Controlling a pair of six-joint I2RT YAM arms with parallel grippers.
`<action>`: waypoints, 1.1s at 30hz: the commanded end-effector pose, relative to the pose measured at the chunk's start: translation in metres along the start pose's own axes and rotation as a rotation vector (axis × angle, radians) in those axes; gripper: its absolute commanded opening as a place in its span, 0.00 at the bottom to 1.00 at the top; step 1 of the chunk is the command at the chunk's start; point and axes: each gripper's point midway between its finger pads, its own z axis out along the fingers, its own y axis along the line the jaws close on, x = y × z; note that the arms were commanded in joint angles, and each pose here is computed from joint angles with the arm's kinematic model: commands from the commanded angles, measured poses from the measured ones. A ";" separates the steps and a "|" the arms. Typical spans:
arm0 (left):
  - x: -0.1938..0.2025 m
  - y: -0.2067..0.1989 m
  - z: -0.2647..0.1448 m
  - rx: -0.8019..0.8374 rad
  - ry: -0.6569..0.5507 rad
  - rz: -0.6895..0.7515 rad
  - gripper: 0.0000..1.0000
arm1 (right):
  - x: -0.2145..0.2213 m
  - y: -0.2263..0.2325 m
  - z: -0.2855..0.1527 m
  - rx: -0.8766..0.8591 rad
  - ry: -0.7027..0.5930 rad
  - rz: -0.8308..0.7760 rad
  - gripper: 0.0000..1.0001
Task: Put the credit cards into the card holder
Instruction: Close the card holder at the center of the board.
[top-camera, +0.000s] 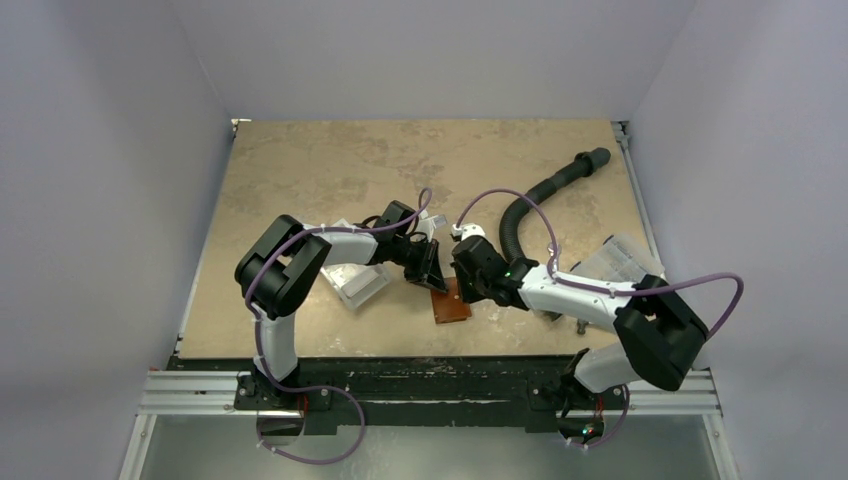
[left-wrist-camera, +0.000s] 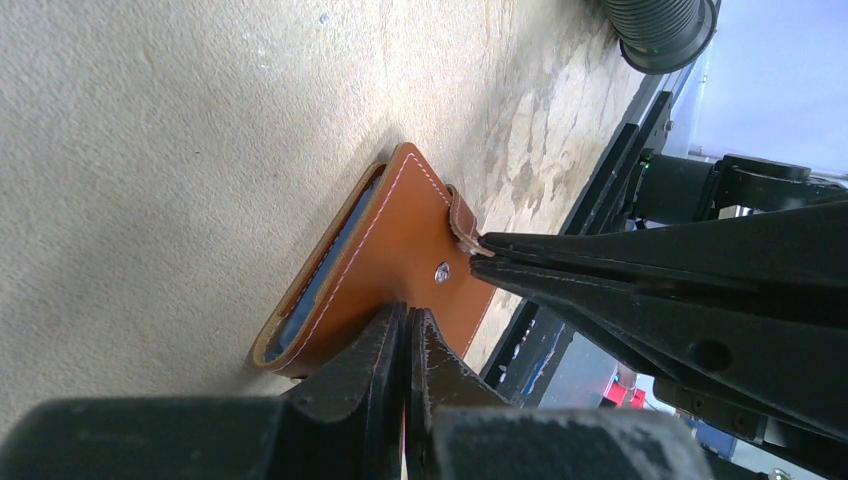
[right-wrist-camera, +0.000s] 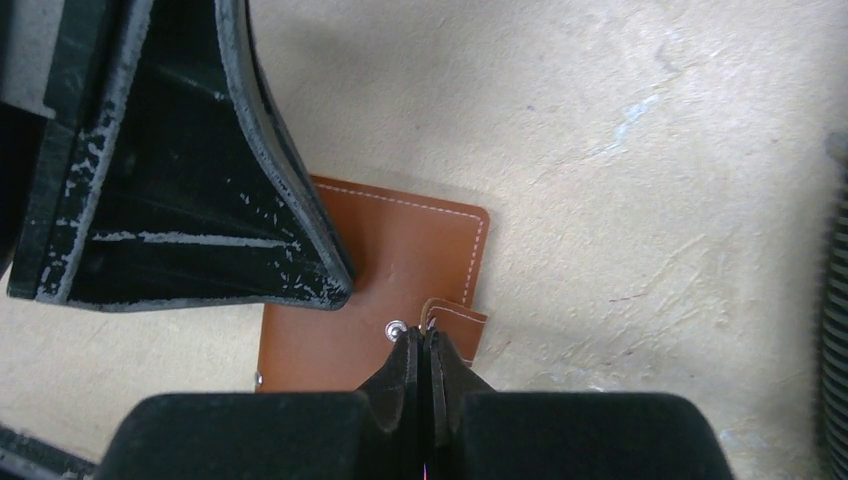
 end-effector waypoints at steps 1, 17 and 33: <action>0.003 0.005 0.001 -0.013 0.005 0.027 0.00 | -0.009 0.016 0.000 -0.131 -0.024 -0.019 0.00; 0.003 0.003 0.000 -0.005 0.003 0.031 0.00 | 0.003 0.010 0.011 -0.193 0.040 -0.005 0.00; 0.003 0.003 0.001 -0.001 0.005 0.026 0.00 | 0.010 -0.005 0.007 -0.097 0.136 -0.026 0.00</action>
